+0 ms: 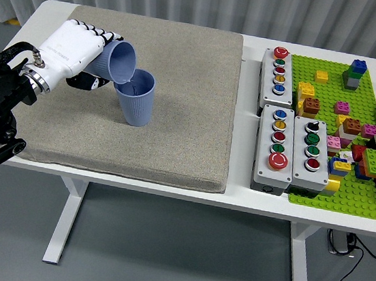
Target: Pick cup pour cup place
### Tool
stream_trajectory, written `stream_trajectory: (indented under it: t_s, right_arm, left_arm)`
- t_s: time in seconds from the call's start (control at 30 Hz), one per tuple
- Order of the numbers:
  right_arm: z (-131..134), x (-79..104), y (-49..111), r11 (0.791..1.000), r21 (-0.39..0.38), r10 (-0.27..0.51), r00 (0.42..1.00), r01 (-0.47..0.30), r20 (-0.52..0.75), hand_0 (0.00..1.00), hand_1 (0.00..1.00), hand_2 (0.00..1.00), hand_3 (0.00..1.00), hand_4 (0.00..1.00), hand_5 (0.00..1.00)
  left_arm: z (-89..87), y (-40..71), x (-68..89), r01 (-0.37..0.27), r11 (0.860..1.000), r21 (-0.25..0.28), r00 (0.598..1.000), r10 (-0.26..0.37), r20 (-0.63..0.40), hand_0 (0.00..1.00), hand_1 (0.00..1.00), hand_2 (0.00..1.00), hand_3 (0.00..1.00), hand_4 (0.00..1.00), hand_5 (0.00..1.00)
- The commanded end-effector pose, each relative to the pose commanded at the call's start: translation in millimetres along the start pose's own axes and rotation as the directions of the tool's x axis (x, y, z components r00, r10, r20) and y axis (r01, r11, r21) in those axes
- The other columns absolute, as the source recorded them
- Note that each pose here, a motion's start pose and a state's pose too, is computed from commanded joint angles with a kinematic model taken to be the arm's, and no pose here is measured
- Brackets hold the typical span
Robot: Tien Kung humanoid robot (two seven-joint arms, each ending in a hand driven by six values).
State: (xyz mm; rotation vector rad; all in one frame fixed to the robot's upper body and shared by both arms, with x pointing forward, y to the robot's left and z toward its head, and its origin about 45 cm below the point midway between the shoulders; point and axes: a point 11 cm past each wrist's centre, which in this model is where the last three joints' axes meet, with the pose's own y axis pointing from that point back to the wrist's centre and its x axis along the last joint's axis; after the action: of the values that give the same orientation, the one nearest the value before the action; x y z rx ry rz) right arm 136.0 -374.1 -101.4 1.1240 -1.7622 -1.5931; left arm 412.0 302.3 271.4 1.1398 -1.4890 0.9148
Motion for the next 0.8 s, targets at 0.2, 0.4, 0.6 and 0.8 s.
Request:
stream_trajectory:
  t_s: [0.2, 0.4, 0.6, 0.8]
  right_arm:
    - [0.1, 1.1, 0.2, 1.000, 0.002, 0.002, 1.000, -0.002, 0.001, 0.748, 0.712, 0.766, 0.617, 0.200, 0.178]
    - [0.1, 1.0, 0.1, 1.000, 0.002, 0.002, 1.000, -0.002, 0.002, 0.747, 0.712, 0.765, 0.617, 0.201, 0.178]
    - [1.9, 1.6, 0.0, 1.000, -0.003, 0.003, 1.000, -0.003, 0.001, 0.747, 0.712, 0.765, 0.618, 0.201, 0.177]
    - [3.3, 2.9, 0.0, 1.000, -0.006, 0.006, 1.000, -0.006, -0.001, 0.747, 0.711, 0.765, 0.618, 0.201, 0.176]
  left_arm:
    - [1.0, 0.2, -1.4, 0.008, 1.000, -0.005, 1.000, -0.008, 0.010, 0.498, 0.528, 0.610, 0.743, 0.520, 0.002]
    - [3.4, 0.4, -0.7, -0.001, 1.000, -0.013, 1.000, 0.001, 0.006, 0.499, 0.528, 0.610, 0.743, 0.518, 0.002]
    - [5.0, 0.7, 1.4, -0.015, 1.000, -0.016, 1.000, 0.015, -0.002, 0.499, 0.527, 0.610, 0.743, 0.520, 0.002]
    - [5.1, 0.5, 6.4, -0.029, 0.999, -0.019, 1.000, 0.029, -0.003, 0.497, 0.526, 0.609, 0.741, 0.521, 0.002]
